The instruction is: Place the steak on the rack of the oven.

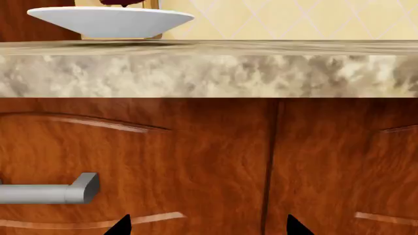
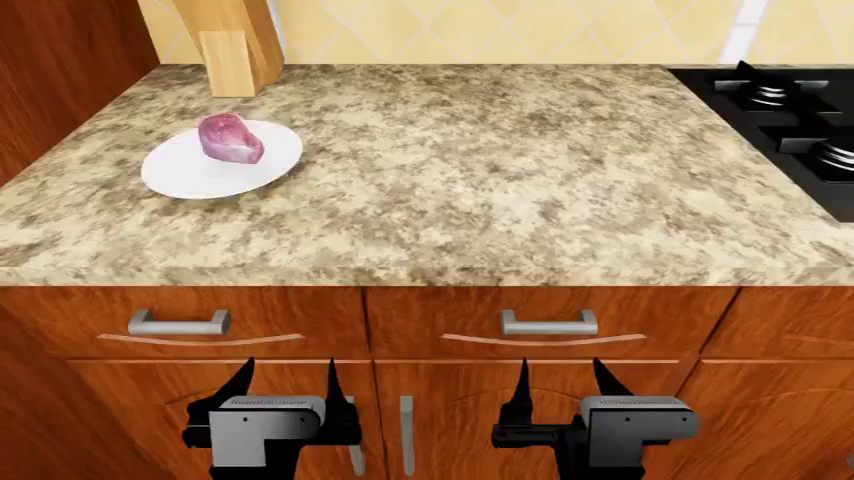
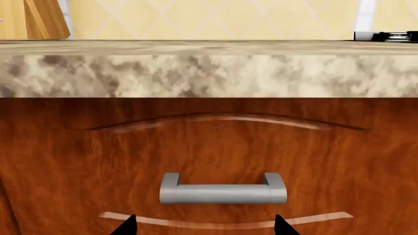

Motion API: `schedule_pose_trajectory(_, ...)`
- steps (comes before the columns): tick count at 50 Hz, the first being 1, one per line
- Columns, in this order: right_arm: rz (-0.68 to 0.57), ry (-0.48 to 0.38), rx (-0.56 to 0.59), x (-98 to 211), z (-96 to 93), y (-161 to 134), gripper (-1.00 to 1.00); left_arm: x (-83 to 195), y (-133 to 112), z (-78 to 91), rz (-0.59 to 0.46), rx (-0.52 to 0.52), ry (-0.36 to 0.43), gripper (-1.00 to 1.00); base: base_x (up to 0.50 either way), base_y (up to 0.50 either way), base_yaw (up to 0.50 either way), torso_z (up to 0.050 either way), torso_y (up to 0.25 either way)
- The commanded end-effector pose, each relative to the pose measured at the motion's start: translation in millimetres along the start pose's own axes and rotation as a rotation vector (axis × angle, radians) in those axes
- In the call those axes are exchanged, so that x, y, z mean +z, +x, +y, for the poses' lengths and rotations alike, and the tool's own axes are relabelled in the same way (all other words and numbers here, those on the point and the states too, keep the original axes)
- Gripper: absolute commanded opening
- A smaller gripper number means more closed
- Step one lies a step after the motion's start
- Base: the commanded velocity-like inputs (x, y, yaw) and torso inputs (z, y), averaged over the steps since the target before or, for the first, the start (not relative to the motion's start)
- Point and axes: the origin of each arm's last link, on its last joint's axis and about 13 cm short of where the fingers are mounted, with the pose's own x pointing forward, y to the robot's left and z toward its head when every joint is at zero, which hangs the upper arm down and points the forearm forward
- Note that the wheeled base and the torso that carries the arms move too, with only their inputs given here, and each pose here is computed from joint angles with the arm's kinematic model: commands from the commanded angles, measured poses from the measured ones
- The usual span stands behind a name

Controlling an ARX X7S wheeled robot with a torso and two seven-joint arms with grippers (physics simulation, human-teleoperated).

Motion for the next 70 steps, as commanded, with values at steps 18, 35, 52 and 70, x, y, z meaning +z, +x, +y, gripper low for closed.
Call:
schedule_pose_trajectory(18,0.002,0.003,0.040,-6.3,0.1,7.4,1.00,-5.6,7.3,5.8,-0.028,0.113,0.029,1.00,0.00,0.00,0.00,0.006,0.000)
schedule_pose_trajectory(35,-0.001,-0.004,0.045,-4.6,0.5,7.7,1.00,-10.1,13.9,9.2,0.004,0.144,0.048,1.00,0.00,0.00,0.00,0.050,0.000)
schedule_pose_trajectory(52,-0.038,-0.027,0.133,35.9,8.3,4.1,1.00,31.8,8.0,8.3,-0.067,0.087,0.074,1.00,0.00,0.00,0.00,0.050,0.000)
schedule_pose_trajectory(70,-0.048,-0.029,0.224,118.3,4.9,-1.8,1.00,101.5,-12.7,16.8,-0.087,0.004,0.122,1.00,0.00,0.00,0.00,0.050,0.000)
